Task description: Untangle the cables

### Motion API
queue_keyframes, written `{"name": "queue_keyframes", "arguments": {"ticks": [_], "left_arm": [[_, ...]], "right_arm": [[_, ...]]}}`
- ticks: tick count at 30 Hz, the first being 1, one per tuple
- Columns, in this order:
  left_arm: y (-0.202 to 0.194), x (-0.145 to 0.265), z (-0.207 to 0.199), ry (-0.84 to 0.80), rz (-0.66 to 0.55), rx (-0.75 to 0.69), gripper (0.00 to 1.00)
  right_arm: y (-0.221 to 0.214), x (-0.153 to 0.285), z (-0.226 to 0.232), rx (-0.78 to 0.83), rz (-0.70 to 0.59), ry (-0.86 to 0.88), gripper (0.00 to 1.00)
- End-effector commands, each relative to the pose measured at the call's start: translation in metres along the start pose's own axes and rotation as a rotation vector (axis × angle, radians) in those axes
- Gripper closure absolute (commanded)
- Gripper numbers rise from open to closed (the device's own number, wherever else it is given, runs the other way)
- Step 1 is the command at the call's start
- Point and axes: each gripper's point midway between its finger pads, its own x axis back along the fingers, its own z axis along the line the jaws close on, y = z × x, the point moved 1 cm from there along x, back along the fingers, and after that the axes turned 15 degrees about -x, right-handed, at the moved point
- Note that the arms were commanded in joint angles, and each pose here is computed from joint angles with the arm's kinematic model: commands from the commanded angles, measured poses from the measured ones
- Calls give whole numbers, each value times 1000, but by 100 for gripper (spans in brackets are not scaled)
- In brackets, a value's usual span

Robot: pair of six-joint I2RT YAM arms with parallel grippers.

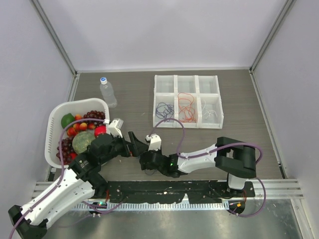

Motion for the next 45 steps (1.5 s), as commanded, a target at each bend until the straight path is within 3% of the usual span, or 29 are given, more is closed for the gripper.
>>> {"name": "queue_keyframes", "arguments": {"ticks": [1, 4, 7, 10, 11, 15, 20, 31, 39, 40, 45], "left_arm": [[18, 5, -7, -9, -47, -21, 0], [26, 14, -7, 0, -84, -31, 0], [36, 23, -2, 36, -138, -45, 0], [44, 33, 2, 63, -183, -53, 0], [46, 35, 3, 69, -195, -54, 0], [49, 38, 7, 90, -223, -61, 0], [54, 36, 6, 83, -246, -83, 0], [43, 28, -15, -72, -204, -222, 0], [37, 30, -26, -134, -215, -237, 0], [34, 30, -26, -141, -211, -234, 0], [24, 27, -21, -124, -198, -244, 0]], "right_arm": [[-2, -5, -38, 85, -39, -166, 44], [2, -6, -39, 81, -64, -175, 64], [9, -4, -38, 72, -95, -174, 76], [18, 4, -39, 68, -129, -173, 97], [23, 7, -40, 66, -145, -173, 99], [47, 28, -37, 52, -205, -148, 99], [106, 64, -19, -10, -300, -57, 99], [315, 116, -67, -199, -658, -102, 99], [429, 69, -125, -259, -689, -230, 99], [428, 47, -142, -270, -619, -240, 99], [456, -8, -170, -364, -519, -228, 99]]}}
